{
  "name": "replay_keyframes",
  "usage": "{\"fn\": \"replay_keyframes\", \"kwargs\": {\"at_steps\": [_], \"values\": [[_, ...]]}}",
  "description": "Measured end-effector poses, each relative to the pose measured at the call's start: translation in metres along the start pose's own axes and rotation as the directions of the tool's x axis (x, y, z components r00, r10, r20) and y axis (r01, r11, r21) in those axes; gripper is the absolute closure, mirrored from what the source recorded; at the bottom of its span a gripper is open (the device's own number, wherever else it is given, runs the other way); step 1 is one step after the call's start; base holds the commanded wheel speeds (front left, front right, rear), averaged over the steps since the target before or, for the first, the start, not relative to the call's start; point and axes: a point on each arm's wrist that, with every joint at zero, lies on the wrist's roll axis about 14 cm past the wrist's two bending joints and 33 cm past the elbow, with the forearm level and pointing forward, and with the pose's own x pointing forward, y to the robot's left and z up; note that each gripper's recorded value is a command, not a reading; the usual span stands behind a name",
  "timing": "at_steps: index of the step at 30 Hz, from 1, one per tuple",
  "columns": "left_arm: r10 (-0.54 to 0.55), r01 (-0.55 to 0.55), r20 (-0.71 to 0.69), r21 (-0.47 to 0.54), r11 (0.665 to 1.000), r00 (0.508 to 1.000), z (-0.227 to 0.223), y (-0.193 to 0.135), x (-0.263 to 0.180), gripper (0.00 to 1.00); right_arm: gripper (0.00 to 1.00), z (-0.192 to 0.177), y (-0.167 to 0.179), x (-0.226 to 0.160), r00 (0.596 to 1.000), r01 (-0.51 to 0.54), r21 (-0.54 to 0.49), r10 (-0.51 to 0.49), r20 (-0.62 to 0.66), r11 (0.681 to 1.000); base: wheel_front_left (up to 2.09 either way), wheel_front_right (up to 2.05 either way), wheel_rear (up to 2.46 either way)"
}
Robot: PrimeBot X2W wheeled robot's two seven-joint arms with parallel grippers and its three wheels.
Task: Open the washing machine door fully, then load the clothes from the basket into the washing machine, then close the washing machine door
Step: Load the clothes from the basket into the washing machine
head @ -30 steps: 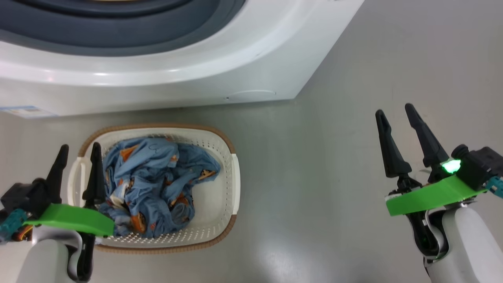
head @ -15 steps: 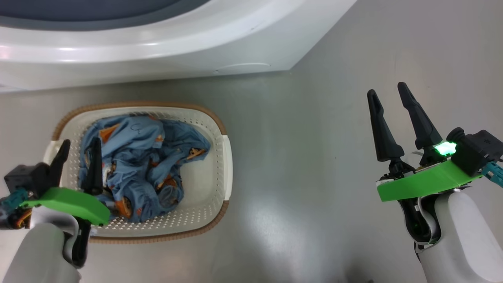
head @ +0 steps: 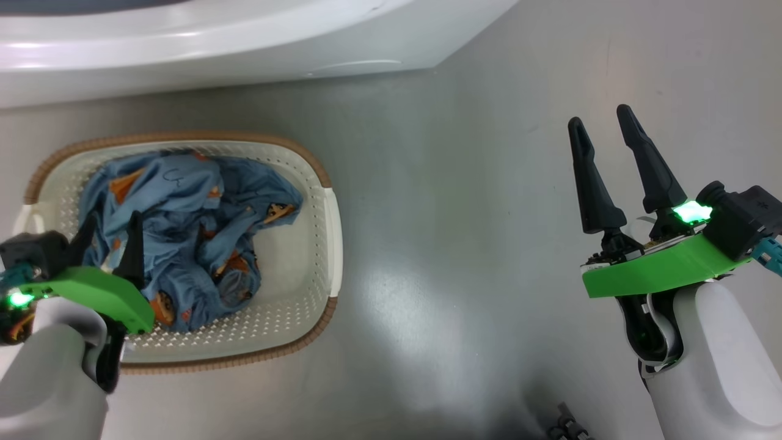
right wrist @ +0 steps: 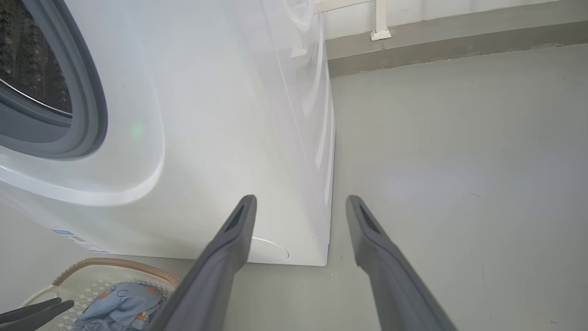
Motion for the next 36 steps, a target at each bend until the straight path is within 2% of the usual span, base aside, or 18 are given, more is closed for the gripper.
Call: {"fn": "replay_keyframes", "kwargs": {"at_steps": [14,20,26,36], "values": [[-0.002,0.014,-0.146,0.086,0.996,0.989,-0.03,0.01,0.041,0.0,0.0,-0.027,-0.013,0.003,0.998,0.037,-0.003,-0.037,-0.05,0.999,0.0,0.0,0.0],[0.046,-0.018,-0.196,0.143,0.99,0.98,-0.039,0.034,0.053,0.0,0.0,-0.035,-0.021,-0.001,0.995,0.065,-0.008,-0.066,-0.07,0.998,0.0,0.0,0.0],[-0.024,0.055,-0.232,0.126,0.99,0.972,-0.054,0.002,0.065,0.0,0.0,-0.036,-0.025,0.002,0.995,0.077,-0.011,-0.077,-0.066,0.997,0.0,0.0,0.0],[-0.016,0.058,-0.294,0.134,0.989,0.956,-0.065,0.004,0.065,0.0,0.0,-0.039,-0.026,0.002,0.994,0.08,-0.009,-0.08,-0.073,0.997,0.0,0.0,0.0]]}}
